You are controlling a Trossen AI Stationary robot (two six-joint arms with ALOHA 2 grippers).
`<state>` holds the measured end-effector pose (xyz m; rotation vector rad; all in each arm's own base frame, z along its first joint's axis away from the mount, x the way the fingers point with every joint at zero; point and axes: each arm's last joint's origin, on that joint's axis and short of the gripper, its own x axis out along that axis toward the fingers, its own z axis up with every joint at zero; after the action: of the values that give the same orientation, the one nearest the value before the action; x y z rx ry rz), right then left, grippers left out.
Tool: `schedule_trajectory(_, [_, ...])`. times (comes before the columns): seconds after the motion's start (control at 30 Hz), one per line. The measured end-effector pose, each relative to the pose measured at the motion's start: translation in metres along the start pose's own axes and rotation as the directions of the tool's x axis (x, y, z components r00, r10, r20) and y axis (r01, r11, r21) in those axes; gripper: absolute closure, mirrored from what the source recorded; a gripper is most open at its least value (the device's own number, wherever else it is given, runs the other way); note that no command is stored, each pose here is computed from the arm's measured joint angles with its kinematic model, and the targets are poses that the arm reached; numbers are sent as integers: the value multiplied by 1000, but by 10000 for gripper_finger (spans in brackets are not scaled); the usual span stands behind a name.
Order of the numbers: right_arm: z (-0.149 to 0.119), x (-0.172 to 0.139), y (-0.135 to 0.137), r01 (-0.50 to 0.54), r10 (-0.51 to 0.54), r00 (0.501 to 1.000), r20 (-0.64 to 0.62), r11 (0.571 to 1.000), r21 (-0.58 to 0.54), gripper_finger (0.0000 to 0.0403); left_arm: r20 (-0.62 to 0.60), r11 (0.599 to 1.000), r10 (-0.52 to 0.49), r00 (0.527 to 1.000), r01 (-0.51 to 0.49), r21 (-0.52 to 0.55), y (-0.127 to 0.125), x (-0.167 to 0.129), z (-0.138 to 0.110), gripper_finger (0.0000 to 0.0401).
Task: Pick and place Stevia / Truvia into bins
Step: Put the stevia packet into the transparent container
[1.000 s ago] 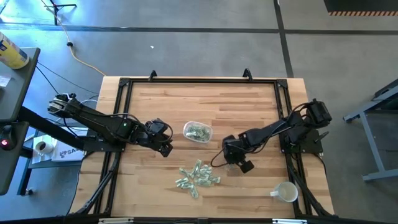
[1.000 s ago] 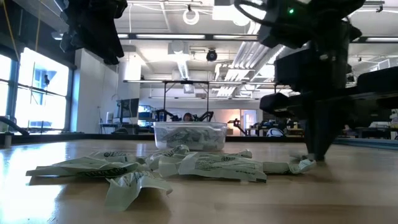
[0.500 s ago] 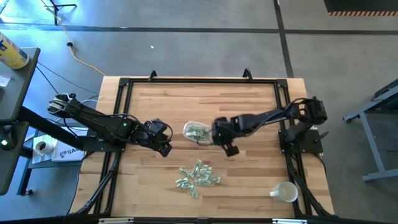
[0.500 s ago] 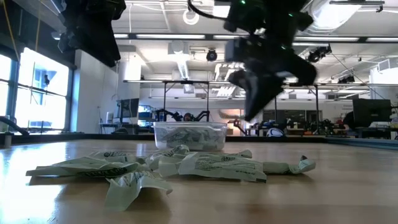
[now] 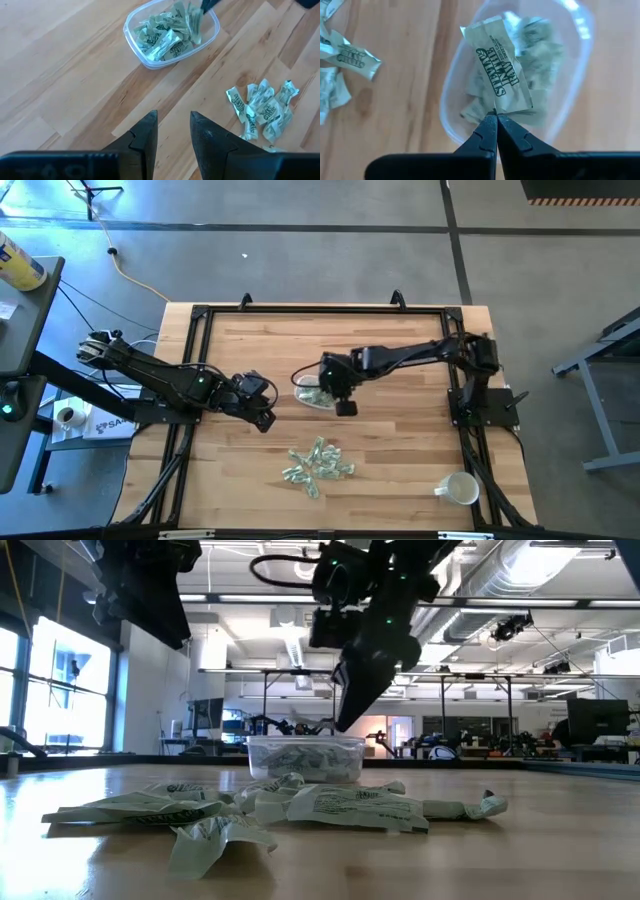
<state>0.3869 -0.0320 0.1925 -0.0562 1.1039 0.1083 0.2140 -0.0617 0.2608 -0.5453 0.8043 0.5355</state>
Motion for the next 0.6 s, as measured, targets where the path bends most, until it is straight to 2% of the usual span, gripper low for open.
schedule_trajectory(0.13, [4, 5, 2, -22, 23, 999, -45, 1000, 22, 399, -3, 1000, 5, 1000, -5, 15, 1, 0, 0, 254])
schedule_trajectory(0.23, [3, 3, 3, -24, 25, 998, -59, 999, 25, 380, -6, 1000, 9, 1000, -9, 17, 1, 0, -1, 254])
schedule_trajectory(0.47, [2, 1, 3, -27, 33, 997, -74, 996, 80, 281, -9, 1000, 8, 1000, -7, 17, 1, 0, -1, 254])
schedule_trajectory(0.6, [4, -12, 12, -81, 82, 995, -51, 997, 17, 225, -15, 1000, 3, 1000, -3, 20, 1, 0, -1, 254])
